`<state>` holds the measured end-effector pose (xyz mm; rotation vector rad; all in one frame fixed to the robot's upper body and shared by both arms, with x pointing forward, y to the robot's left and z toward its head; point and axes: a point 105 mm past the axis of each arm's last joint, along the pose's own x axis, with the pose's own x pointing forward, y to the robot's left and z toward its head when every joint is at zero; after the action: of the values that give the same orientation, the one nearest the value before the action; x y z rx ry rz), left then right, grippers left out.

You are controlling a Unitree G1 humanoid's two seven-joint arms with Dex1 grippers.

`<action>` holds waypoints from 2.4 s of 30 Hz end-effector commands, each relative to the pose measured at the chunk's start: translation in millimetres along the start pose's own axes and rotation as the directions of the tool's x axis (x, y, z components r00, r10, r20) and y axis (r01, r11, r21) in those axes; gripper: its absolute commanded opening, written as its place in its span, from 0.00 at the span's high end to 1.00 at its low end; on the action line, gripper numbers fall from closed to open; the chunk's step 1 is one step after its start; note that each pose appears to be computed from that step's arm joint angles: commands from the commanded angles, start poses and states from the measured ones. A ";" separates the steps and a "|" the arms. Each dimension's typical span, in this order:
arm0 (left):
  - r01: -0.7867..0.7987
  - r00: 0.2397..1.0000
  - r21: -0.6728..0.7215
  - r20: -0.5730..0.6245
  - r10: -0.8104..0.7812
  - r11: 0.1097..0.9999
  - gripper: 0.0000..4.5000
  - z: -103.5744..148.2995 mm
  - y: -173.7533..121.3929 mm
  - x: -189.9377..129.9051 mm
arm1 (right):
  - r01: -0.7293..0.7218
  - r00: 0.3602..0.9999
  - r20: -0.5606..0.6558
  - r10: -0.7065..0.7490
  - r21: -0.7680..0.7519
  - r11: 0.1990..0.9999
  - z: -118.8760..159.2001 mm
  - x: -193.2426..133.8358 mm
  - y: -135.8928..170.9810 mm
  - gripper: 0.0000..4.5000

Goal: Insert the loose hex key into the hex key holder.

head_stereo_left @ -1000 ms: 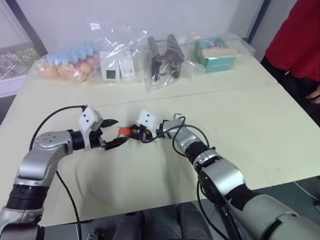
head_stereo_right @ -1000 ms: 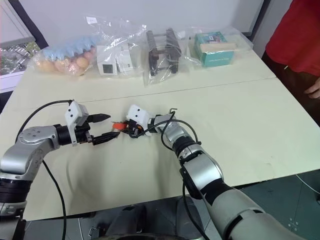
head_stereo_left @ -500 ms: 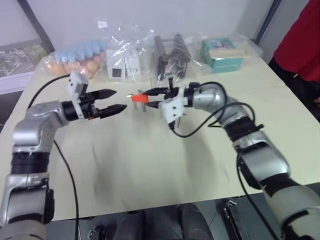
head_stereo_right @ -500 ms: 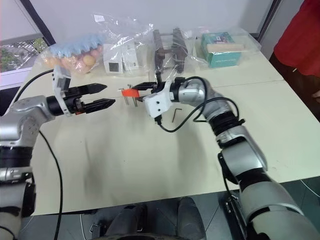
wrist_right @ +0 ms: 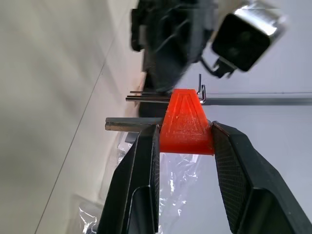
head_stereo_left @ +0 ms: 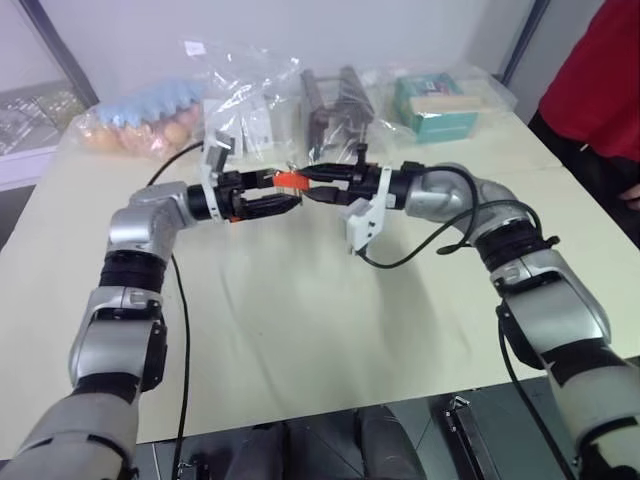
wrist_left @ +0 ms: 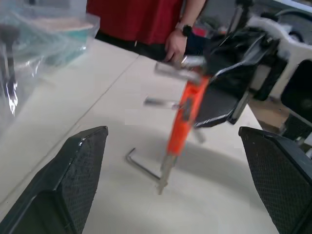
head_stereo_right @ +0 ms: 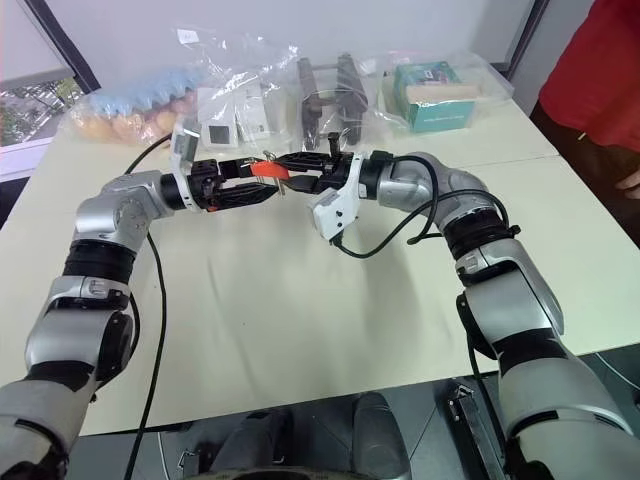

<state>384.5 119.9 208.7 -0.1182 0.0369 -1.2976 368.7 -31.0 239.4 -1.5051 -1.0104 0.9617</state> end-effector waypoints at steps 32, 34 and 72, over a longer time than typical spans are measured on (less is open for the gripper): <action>0.048 0.998 0.073 0.030 -0.050 0.996 1.00 16.7 0.0 17.7 | -0.016 1.000 -0.011 0.016 0.033 0.999 0.7 -3.5 5.1 0.58; 0.034 0.999 0.092 0.011 -0.035 0.995 1.00 11.9 1.1 14.7 | -0.030 0.998 -0.047 0.033 0.063 0.998 -5.6 -10.8 10.4 0.35; -0.183 0.982 0.323 0.012 0.189 0.928 1.00 -33.6 -53.5 -3.5 | 0.631 0.722 -0.445 0.530 0.738 -0.238 -26.3 -66.4 116.2 0.02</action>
<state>331.7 106.2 169.4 0.1700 -0.1005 -1.0984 381.3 -113.5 120.9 -0.0507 0.5812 0.5681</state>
